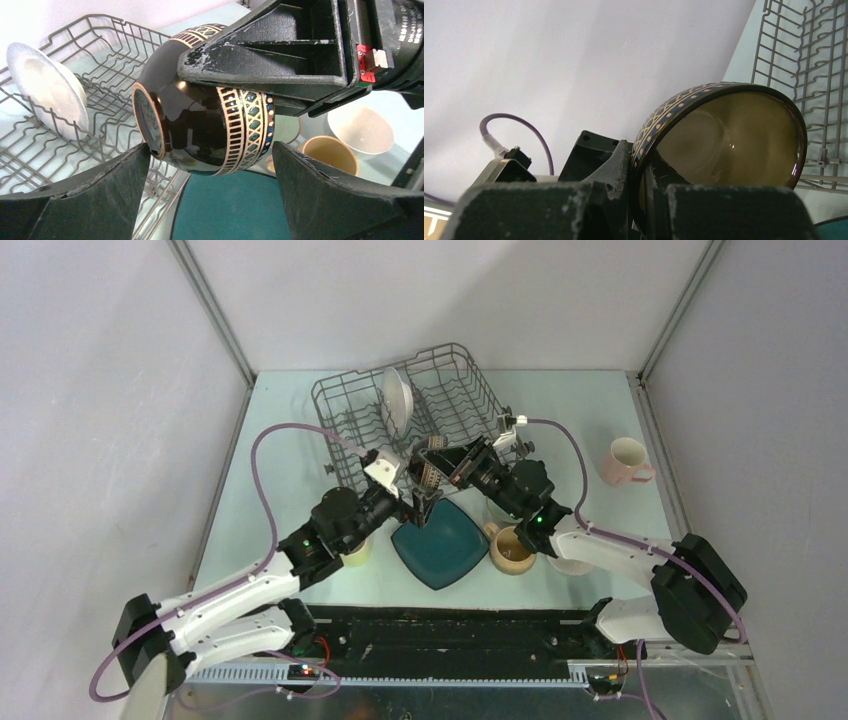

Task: Load the mixed dishes into the dish rack

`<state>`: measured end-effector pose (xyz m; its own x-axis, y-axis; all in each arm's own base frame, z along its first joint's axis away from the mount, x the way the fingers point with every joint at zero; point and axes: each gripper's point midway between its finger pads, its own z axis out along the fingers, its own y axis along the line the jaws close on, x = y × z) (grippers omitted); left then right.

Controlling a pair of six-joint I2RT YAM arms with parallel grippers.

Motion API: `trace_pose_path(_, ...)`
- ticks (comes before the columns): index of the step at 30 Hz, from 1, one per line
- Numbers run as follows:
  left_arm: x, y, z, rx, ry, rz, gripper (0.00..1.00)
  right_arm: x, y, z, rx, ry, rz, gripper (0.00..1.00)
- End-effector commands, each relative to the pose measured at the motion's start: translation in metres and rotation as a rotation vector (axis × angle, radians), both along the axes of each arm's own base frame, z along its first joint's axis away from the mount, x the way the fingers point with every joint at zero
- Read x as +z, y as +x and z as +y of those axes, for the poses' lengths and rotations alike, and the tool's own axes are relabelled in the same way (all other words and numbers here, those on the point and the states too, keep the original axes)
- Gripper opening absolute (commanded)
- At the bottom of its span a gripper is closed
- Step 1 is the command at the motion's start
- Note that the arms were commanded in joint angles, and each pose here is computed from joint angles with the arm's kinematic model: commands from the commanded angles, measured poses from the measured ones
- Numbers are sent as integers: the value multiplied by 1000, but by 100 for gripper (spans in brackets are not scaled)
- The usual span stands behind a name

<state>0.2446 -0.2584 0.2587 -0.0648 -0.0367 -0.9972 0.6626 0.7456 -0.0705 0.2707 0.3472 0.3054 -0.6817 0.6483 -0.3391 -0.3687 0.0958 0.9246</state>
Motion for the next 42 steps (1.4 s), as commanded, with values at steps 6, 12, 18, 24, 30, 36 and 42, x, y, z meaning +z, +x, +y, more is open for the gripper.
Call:
trace_pose_path(6, 17, 5, -3, 18, 72, -84, 91, 56, -9, -6, -29, 180, -80, 0)
trace_pose_path(12, 13, 0, -10, -48, 145, -125, 58, 54, -10, -5, -22, 170, -84, 0)
trace_pose_path(18, 11, -9, -17, -128, 164, -205, 23, 49, -10, -4, -19, 150, -75, 8)
trace_pose_path(24, 7, -2, -14, -95, 187, -213, 2, 45, -8, -6, -23, 122, -65, 40)
trace_pose_path(30, 4, 11, -11, -19, 189, -201, 0, 22, 5, -11, -22, 65, 7, 49)
trace_pose_path(36, -2, 29, -1, 91, 219, -184, 0, 1, 14, -18, -37, 0, 72, 76)
trace_pose_path(42, -4, 48, 15, 179, 237, -157, 0, -21, 22, -31, -81, -69, 158, 91)
